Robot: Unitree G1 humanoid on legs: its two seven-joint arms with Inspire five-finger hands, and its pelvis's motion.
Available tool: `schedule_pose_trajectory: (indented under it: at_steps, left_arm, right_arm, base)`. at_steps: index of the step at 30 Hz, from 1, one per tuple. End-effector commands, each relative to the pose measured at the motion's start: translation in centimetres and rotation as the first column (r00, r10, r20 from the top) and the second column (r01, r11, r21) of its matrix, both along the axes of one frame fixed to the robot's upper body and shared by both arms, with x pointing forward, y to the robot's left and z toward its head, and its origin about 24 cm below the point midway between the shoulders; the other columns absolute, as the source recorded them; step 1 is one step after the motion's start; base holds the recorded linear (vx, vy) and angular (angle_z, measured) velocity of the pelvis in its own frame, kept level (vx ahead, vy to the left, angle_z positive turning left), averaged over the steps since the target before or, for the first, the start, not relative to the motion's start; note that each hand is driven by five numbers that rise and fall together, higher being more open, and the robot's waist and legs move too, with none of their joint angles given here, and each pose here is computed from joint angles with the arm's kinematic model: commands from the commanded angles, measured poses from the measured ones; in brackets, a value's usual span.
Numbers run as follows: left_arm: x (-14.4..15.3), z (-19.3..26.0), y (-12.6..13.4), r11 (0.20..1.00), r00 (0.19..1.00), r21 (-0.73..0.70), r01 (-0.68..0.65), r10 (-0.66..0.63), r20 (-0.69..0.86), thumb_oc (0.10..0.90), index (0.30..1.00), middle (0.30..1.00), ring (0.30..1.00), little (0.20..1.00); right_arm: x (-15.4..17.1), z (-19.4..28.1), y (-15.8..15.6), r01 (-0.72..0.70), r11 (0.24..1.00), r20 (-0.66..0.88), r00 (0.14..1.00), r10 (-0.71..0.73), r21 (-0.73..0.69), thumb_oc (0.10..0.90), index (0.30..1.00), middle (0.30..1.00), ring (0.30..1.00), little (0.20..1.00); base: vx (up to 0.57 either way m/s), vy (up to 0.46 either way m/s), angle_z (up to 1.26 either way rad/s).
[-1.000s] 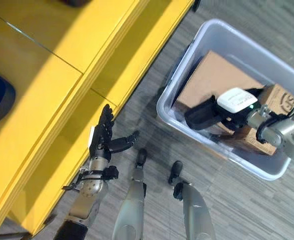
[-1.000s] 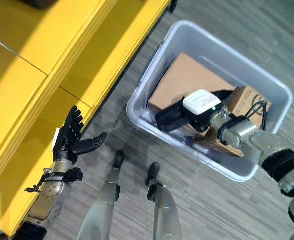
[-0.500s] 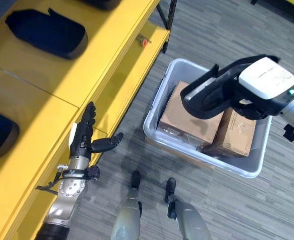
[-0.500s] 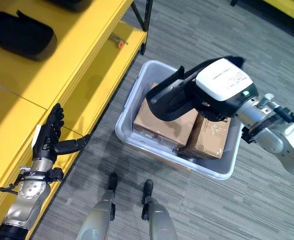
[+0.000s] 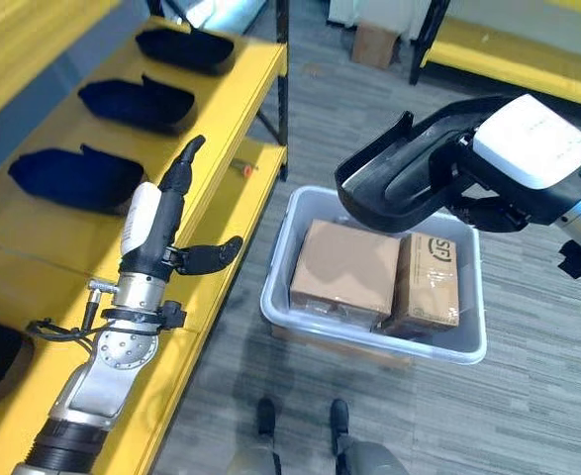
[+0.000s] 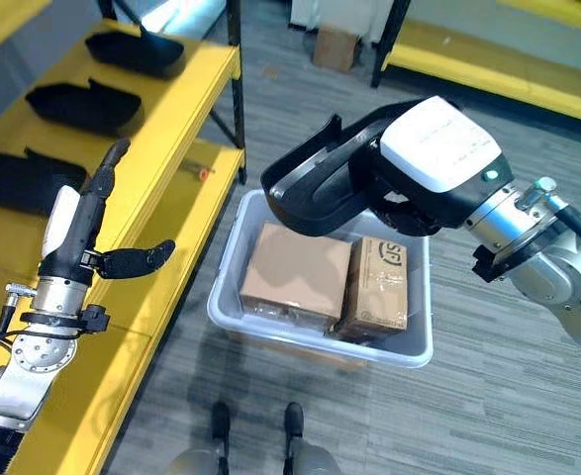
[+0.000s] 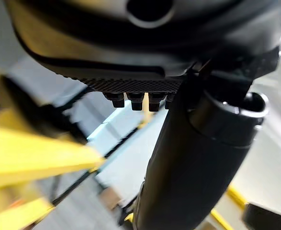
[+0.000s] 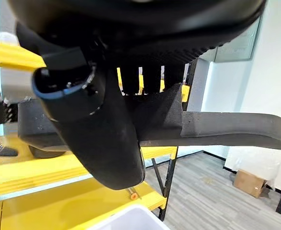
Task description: Move parts from the plastic box to the shelf.
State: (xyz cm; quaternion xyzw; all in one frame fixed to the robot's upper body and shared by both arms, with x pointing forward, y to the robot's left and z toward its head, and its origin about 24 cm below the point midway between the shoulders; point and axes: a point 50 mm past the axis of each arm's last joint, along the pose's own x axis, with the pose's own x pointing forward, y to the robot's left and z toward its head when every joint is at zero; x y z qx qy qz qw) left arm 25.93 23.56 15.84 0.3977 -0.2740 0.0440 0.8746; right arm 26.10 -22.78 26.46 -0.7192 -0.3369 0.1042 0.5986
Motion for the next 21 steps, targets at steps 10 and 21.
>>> schedule_pose_trajectory:
  at_steps: [10, 21]
  left_arm:
    - [-1.0, 2.4, -3.9, 0.966, 0.959, 0.232, 0.114, -0.167, 0.228, 0.900, 1.000, 1.000, 1.000, 1.000]
    - [-1.0, 1.2, -7.6, 0.939, 0.932, 0.240, 0.246, -0.298, 0.208, 0.900, 1.000, 1.000, 1.000, 1.000]
  right_arm:
    - [0.8, 2.0, 1.0, -0.112, 0.961, 0.110, 0.990, 0.086, 0.253, 0.400, 0.300, 0.300, 0.300, 0.300]
    - [1.6, 1.8, 2.0, -0.150, 0.946, 0.128, 0.985, 0.117, 0.287, 0.400, 0.300, 0.300, 0.300, 0.300]
  base:
    - [0.00, 0.000, -0.01]
    - [0.00, -0.001, 0.00]
